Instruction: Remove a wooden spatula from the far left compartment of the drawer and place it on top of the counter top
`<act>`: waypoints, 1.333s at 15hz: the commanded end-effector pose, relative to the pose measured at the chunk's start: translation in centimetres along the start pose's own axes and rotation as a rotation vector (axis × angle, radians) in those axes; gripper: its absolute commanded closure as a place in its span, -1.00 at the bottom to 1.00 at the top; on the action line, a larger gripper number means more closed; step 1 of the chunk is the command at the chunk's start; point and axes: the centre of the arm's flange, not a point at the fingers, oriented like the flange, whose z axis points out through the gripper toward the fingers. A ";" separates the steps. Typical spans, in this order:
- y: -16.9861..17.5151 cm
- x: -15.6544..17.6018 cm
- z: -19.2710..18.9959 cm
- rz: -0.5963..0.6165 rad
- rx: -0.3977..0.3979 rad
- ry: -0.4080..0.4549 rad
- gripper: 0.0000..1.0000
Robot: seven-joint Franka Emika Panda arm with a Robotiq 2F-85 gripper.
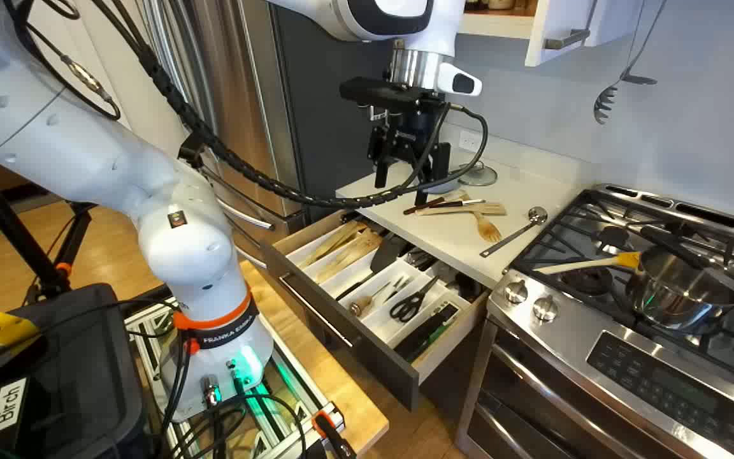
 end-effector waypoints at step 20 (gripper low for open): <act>-2.6 11.4 15.7 -0.037 0.027 -0.222 -1.00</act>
